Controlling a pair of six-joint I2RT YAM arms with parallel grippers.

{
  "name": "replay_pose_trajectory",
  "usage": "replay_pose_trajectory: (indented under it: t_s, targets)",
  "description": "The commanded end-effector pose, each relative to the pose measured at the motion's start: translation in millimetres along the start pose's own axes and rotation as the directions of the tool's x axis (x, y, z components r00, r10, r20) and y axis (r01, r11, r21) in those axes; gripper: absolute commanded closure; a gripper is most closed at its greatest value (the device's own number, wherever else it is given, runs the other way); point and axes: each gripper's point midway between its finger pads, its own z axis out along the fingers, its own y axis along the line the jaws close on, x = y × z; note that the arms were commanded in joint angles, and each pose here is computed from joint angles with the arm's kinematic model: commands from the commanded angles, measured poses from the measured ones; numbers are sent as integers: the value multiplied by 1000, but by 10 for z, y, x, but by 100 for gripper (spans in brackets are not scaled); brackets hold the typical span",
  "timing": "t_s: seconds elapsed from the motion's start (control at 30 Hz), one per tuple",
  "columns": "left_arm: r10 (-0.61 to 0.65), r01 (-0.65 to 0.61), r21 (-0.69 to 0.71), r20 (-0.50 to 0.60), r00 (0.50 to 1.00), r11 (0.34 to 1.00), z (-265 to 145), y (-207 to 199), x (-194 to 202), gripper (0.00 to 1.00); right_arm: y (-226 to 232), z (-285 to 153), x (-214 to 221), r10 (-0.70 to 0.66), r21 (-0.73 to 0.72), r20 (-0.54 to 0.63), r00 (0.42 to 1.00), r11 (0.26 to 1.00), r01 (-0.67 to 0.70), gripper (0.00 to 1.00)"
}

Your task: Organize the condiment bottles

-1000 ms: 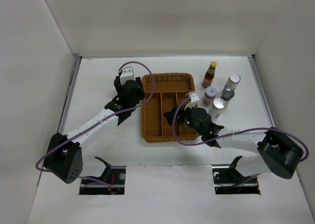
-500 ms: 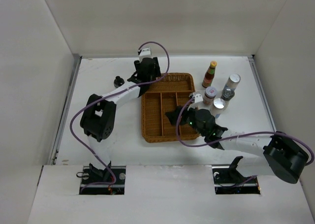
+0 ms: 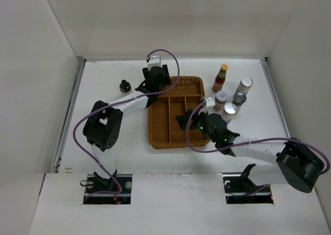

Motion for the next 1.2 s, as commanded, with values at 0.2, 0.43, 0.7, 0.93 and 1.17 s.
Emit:
replay_pose_trajectory:
  t_s: [0.2,0.43,0.7,0.93,1.17]
  targets:
    - [-35,34,9,76,997,999,-183,5,-225,71,5,43,-118,15,0,48,999,1000,-15,15]
    - [-11,11,-19,15,1000,1000,-2,100,165,52,3,28,-151,11,1,57,998,1000,-11,14]
    - [-54,56,-12,118,992,998,-413,112,-270,11,1,26,-159,15,1,60,998,1000,-15,6]
    - [-55,73,-144,129,990,987,-864,640,-400,11,-5,31,-151,18,2,58,998,1000,-18,5]
    - [-41,81,-354,120,992,932,-861,1363,-308,12,9,60,-112,17,-2,46,999,1000,-17,4]
